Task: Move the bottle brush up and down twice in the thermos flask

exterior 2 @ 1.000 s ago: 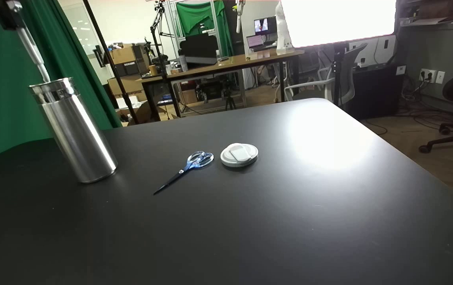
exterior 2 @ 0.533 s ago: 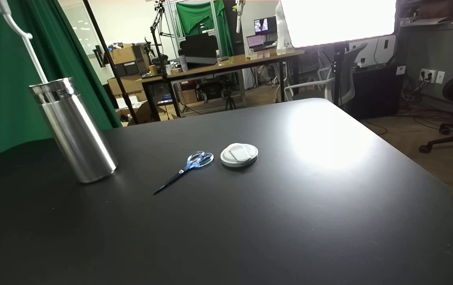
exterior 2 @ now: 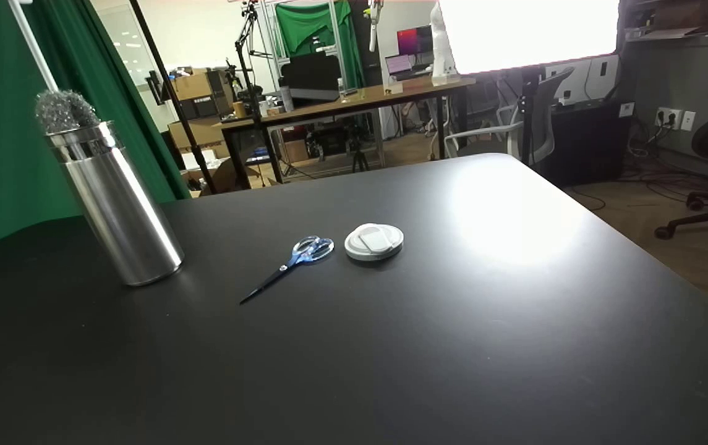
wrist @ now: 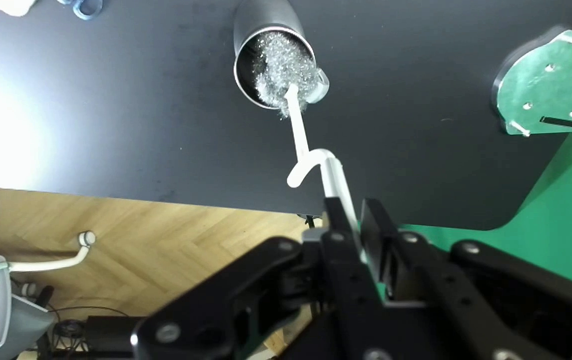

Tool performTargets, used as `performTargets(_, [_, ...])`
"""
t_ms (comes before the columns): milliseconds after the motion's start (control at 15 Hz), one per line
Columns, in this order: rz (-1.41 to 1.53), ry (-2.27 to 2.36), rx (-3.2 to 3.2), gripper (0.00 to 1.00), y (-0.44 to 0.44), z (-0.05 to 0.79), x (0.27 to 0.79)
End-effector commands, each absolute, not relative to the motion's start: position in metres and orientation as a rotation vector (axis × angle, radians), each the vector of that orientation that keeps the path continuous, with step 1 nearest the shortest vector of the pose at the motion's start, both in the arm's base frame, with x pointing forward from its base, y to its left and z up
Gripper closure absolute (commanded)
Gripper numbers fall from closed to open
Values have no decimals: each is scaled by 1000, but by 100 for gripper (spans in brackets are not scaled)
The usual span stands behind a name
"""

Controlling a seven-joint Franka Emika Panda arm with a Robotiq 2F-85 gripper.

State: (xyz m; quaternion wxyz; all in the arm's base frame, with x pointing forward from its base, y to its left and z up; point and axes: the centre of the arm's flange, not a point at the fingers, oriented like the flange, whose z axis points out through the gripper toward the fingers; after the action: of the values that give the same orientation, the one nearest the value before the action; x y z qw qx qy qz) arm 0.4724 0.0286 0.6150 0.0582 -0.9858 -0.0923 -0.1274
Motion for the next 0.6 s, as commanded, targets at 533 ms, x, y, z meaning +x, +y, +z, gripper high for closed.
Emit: performTargets(533, [-238, -207, -2979, 96, 18, 570, 478])
